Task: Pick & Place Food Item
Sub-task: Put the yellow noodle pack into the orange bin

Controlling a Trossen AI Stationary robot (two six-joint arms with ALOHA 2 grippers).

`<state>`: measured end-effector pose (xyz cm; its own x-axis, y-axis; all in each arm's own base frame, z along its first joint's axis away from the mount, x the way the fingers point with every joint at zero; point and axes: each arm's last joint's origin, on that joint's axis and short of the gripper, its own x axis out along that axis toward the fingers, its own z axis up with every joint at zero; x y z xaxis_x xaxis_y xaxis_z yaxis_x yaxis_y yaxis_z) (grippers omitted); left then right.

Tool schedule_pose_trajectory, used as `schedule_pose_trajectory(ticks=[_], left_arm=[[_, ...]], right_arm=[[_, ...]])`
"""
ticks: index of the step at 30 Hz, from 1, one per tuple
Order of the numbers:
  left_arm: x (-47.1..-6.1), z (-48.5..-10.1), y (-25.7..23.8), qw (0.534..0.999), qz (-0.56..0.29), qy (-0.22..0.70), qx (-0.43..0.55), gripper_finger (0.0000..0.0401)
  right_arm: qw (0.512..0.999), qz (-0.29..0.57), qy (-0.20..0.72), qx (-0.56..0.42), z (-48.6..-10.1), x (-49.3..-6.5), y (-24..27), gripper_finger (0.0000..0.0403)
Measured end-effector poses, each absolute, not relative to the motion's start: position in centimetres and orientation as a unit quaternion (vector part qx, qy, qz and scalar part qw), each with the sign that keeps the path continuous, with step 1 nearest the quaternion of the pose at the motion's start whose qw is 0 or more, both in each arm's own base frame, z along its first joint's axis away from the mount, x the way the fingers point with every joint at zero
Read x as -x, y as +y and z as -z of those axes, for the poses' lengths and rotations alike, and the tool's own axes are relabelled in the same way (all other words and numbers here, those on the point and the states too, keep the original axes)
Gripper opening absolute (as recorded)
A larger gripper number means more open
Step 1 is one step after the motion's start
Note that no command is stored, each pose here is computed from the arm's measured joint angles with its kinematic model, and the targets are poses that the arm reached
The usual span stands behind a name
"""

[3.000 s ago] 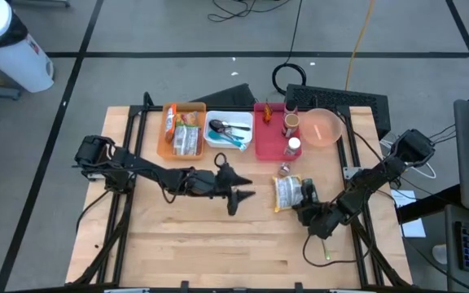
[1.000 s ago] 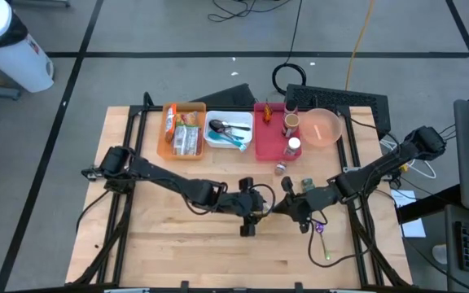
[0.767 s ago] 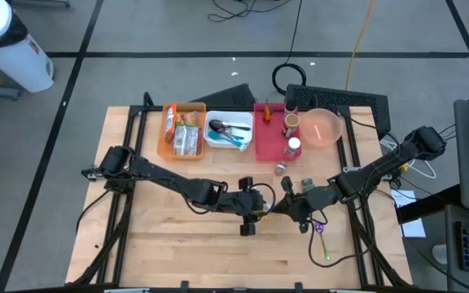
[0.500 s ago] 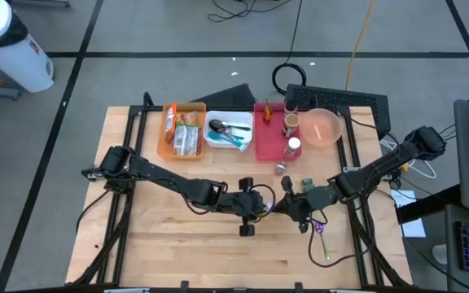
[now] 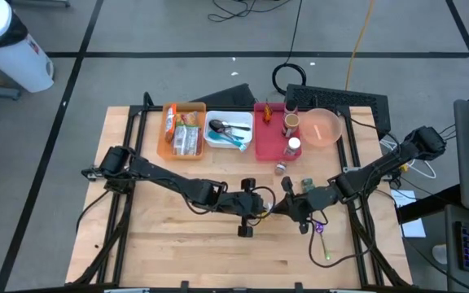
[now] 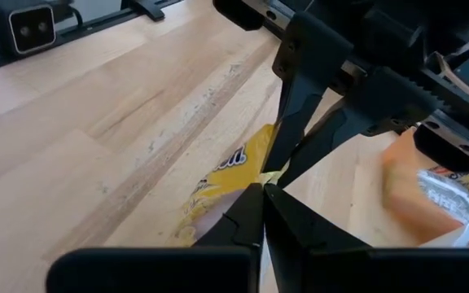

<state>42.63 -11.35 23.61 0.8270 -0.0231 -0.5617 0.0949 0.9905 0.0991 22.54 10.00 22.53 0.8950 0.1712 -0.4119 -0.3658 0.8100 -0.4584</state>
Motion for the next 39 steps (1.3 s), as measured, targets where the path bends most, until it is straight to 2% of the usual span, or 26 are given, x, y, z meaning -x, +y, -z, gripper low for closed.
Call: schedule_pose_trajectory(ticks=[4,10,15,20,26,32,39], left_arm=[[-42.6,-23.6,-11.3,0.953,0.031,0.296,-0.062,0.0003],[-42.1,-23.9,-11.2,0.948,0.026,0.309,-0.063,0.0002],[-40.4,-26.2,-10.6,0.944,0.003,0.323,-0.058,0.0002],[-37.7,-28.8,-9.6,0.934,-0.055,0.348,-0.062,0.0001],[-33.2,-31.7,-7.8,0.905,-0.157,0.392,-0.054,0.0001],[-29.5,-34.2,-5.8,0.884,-0.272,0.379,-0.033,0.0001],[-26.7,-34.5,-2.8,0.826,-0.416,0.38,0.026,0.0001]], right_arm=[[0.94,-0.14,0.182,0.254,-22.5,-22.5,10.0,0.0024],[0.94,-0.14,0.18,0.252,-22.7,-22.4,10.0,0.0099],[0.948,-0.132,0.157,0.245,-24.0,-21.6,9.6,0.0159],[0.955,-0.127,0.135,0.231,-25.6,-20.2,8.9,0.0195],[0.964,-0.123,0.136,0.195,-25.9,-18.6,8.2,0.0207],[0.966,-0.121,0.145,0.179,-24.4,-18.0,7.9,0.0199],[0.97,-0.119,0.139,0.162,-22.4,-17.7,7.7,0.0196]])
